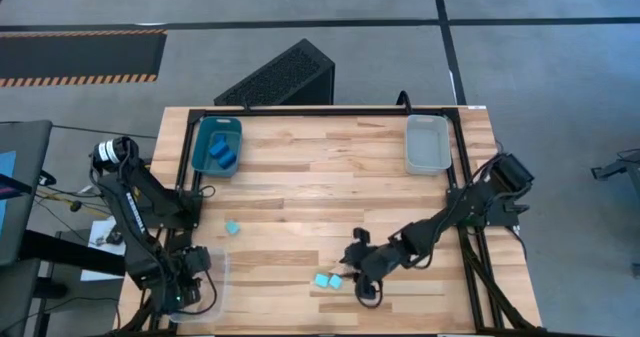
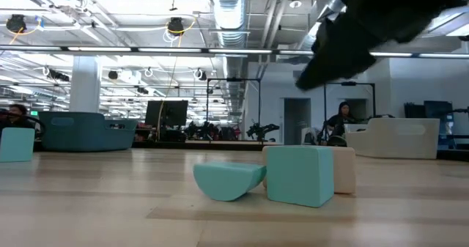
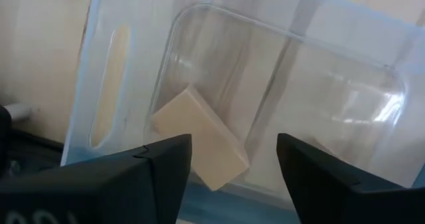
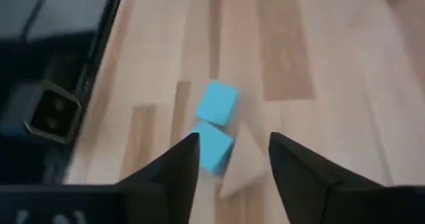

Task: Sort & place blocks by color
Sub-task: Put the brown block into the transparent bin

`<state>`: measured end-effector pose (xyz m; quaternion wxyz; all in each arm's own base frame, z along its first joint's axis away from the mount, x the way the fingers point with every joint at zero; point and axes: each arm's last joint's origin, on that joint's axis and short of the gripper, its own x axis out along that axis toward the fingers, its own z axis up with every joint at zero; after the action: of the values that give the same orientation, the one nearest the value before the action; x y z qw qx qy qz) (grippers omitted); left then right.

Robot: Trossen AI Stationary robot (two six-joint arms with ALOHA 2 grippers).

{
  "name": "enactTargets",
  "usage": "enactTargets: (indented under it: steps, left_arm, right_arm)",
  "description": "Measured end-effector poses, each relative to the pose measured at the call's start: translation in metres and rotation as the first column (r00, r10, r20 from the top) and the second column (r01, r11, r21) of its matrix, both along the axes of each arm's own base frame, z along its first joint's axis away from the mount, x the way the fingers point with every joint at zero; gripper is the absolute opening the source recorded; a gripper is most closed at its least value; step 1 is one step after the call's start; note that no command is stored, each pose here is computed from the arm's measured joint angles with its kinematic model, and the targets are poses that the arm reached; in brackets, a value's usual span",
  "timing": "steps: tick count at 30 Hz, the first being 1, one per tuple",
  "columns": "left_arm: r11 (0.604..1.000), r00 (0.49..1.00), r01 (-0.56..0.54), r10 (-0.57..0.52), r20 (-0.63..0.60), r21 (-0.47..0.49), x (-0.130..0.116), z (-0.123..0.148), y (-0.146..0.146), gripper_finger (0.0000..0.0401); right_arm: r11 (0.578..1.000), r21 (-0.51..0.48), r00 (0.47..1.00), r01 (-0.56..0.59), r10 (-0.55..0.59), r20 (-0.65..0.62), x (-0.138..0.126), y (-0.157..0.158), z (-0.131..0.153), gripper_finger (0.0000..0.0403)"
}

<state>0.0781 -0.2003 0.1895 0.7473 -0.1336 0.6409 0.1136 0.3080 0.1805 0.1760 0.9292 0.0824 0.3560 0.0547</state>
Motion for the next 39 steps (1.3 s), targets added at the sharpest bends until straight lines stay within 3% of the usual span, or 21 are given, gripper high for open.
enactTargets:
  steps: [3, 8, 13, 20, 30, 34, 39]
  left_arm:
    - [1.0, 1.0, -0.011, 0.011, -0.001, 0.003, 0.002, 0.0, 0.001, 0.0215]
    - [1.0, 1.0, -0.022, 0.022, 0.002, -0.008, 0.004, 0.003, 0.0, 0.0215]
    - [1.0, 0.999, -0.004, 0.005, 0.047, -0.028, 0.007, 0.013, -0.006, 0.0214]
    - [0.996, 0.955, -0.089, 0.09, 0.282, -0.016, 0.02, 0.032, -0.01, 0.0214]
    - [0.995, 0.915, -0.053, 0.015, 0.404, 0.083, 0.042, 0.041, -0.003, 0.0214]
    - [0.987, 0.876, -0.07, -0.01, 0.482, 0.147, 0.049, 0.043, 0.002, 0.0214]
    - [0.963, 0.725, -0.131, -0.07, 0.686, 0.237, 0.061, 0.043, 0.001, 0.0214]
  right_arm:
    - [0.997, -0.063, 0.998, -0.037, 0.034, -0.044, 0.003, 0.007, -0.017, 0.0235]
    - [0.999, -0.05, 0.993, 0.017, -0.023, -0.117, 0.011, 0.012, -0.026, 0.0265]
    - [0.997, -0.079, 0.987, 0.003, -0.015, -0.161, 0.012, 0.019, -0.037, 0.0265]
    - [0.995, -0.1, 0.979, 0.029, -0.049, -0.2, 0.017, 0.012, -0.053, 0.026]
    - [0.993, -0.073, 0.983, 0.088, -0.099, -0.155, 0.032, -0.006, -0.05, 0.0259]
    - [0.992, -0.071, 0.98, 0.106, -0.117, -0.161, 0.034, -0.011, -0.051, 0.0232]
    - [0.991, -0.072, 0.979, 0.109, -0.119, -0.164, 0.034, -0.012, -0.051, 0.014]
